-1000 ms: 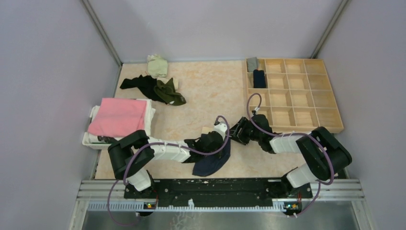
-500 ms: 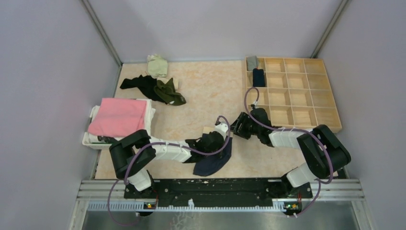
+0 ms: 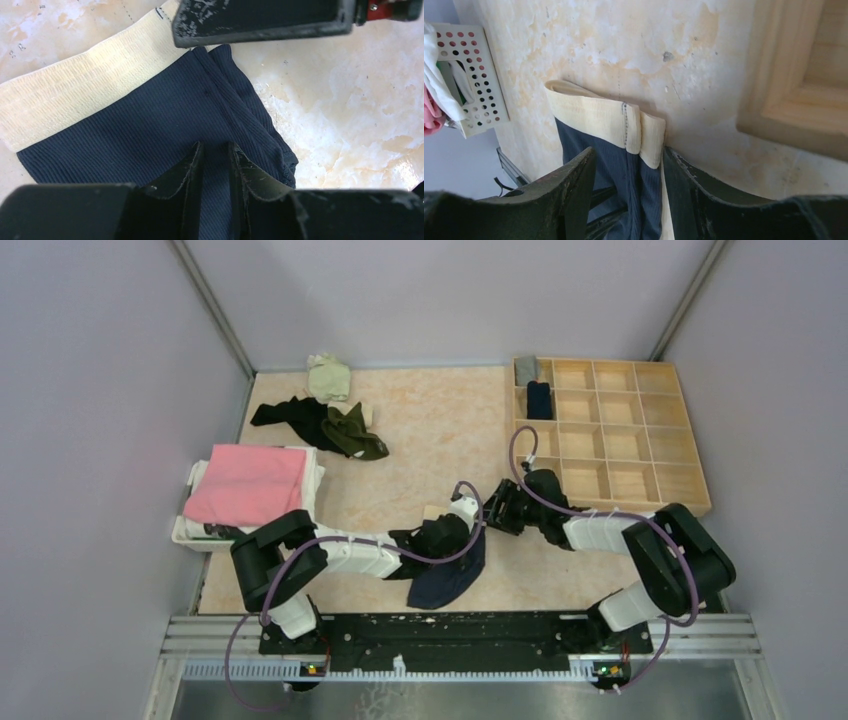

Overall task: Roll the underwear
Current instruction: Fold the underwear at the center of the board.

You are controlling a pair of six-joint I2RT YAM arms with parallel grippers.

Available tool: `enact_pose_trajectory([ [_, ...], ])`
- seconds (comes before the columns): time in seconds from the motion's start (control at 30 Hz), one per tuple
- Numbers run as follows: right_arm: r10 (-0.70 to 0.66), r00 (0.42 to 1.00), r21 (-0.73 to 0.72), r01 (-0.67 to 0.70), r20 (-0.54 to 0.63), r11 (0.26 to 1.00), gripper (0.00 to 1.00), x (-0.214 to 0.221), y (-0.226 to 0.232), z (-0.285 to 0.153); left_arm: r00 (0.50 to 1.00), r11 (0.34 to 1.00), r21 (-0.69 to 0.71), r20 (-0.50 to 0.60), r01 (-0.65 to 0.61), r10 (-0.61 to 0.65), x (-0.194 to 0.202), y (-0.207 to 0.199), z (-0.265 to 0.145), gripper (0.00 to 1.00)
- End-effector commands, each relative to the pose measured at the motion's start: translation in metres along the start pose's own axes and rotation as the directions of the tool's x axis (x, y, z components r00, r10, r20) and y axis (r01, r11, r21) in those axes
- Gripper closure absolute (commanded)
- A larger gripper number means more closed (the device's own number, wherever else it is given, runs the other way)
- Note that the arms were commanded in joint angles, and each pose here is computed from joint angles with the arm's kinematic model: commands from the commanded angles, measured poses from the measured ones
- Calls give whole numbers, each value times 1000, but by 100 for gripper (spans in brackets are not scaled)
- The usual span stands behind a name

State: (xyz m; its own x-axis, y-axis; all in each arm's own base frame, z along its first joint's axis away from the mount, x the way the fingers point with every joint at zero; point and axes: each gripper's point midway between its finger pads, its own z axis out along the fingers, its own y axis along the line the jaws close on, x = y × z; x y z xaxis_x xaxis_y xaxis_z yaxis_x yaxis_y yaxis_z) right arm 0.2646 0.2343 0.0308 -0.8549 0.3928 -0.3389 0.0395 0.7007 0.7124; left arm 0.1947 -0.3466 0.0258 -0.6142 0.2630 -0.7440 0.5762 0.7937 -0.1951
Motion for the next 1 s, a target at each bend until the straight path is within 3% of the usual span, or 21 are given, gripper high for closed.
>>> enact_pose_trajectory([
  [0.0,23,994,257,5,-107,966,47,44,-67,-19,999,1000,12,-45,-22,22,12,-4,3,70],
  [0.5,-13,987,149,37,-159,988,47,42,-47,3,997,998,38,-50,-50,51,16,-12,2,72],
  [0.7,-65,981,121,88,-185,989,53,43,-45,3,997,998,41,-47,-54,56,17,-12,1,72],
  [0.97,-136,956,37,151,-260,988,52,54,-37,4,997,996,59,-54,-60,63,21,-16,2,73],
])
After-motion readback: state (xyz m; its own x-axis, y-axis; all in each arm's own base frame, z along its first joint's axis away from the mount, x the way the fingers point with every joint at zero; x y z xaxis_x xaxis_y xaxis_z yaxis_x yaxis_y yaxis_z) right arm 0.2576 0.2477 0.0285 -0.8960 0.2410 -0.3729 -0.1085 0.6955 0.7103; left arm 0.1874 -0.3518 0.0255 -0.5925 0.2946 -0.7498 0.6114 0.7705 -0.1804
